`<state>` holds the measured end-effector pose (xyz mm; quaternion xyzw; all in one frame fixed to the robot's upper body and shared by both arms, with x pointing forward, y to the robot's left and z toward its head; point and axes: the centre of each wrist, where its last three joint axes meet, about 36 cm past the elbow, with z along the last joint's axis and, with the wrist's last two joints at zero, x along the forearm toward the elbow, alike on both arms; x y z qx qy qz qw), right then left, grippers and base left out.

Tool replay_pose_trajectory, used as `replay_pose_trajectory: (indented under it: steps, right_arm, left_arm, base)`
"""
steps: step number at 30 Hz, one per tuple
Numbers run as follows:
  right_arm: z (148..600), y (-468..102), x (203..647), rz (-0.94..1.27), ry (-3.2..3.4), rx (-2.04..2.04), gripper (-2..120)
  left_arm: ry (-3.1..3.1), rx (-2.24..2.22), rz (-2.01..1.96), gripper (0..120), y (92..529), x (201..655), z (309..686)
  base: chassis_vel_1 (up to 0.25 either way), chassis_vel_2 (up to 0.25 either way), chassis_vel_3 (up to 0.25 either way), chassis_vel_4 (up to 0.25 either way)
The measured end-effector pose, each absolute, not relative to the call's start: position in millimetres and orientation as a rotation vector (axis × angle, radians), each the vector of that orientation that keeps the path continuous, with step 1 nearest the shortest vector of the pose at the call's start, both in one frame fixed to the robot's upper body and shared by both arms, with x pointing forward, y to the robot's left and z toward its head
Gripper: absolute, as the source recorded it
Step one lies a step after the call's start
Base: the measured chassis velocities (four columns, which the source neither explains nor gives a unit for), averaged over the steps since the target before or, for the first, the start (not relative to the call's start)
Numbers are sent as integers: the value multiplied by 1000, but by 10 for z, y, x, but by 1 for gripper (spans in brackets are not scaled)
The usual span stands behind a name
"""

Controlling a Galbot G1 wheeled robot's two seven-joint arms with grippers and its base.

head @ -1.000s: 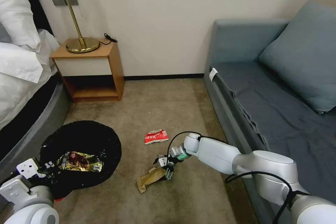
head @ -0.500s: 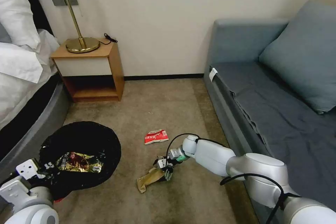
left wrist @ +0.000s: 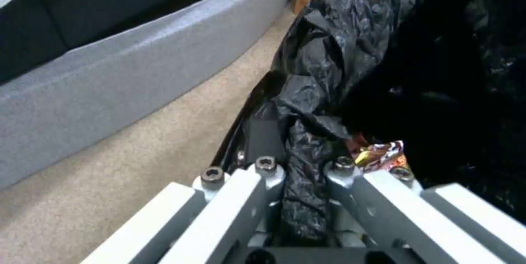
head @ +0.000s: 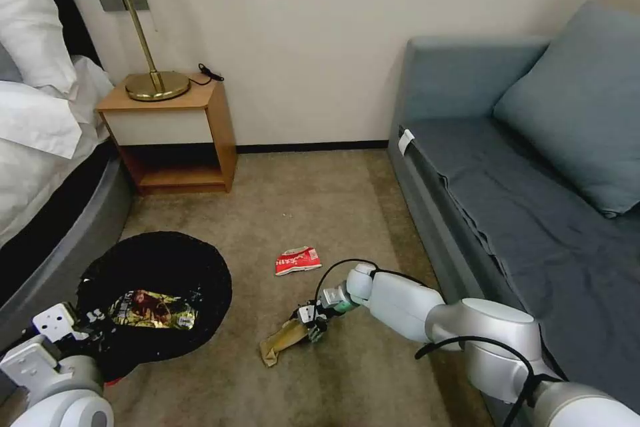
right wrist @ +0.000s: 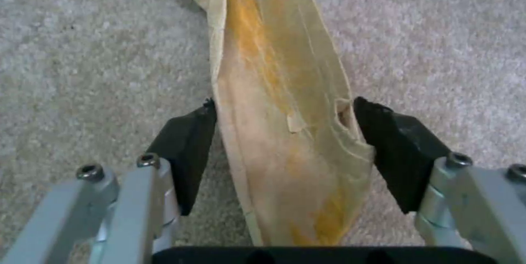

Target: Pick up the trash bin, then pick up the garbage on the floor and place it into the trash bin.

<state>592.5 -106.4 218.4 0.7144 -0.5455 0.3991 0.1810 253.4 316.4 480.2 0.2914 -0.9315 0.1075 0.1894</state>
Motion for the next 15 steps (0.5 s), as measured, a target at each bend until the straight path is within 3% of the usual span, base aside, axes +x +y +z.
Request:
replay_pose_trajectory:
  steps: [5, 15]
  right_arm:
    - [2146, -1072, 5896, 1129, -1549, 2011, 57]
    - [2121, -1025, 5890, 1127, -1568, 2001, 19]
  left_arm:
    - [-2619, 818, 302, 3, 3161, 2530, 4798]
    - [-2619, 816, 298, 3, 3155, 2524, 4779]
  base:
    - [0, 0, 0, 0]
    - [0, 0, 0, 0]
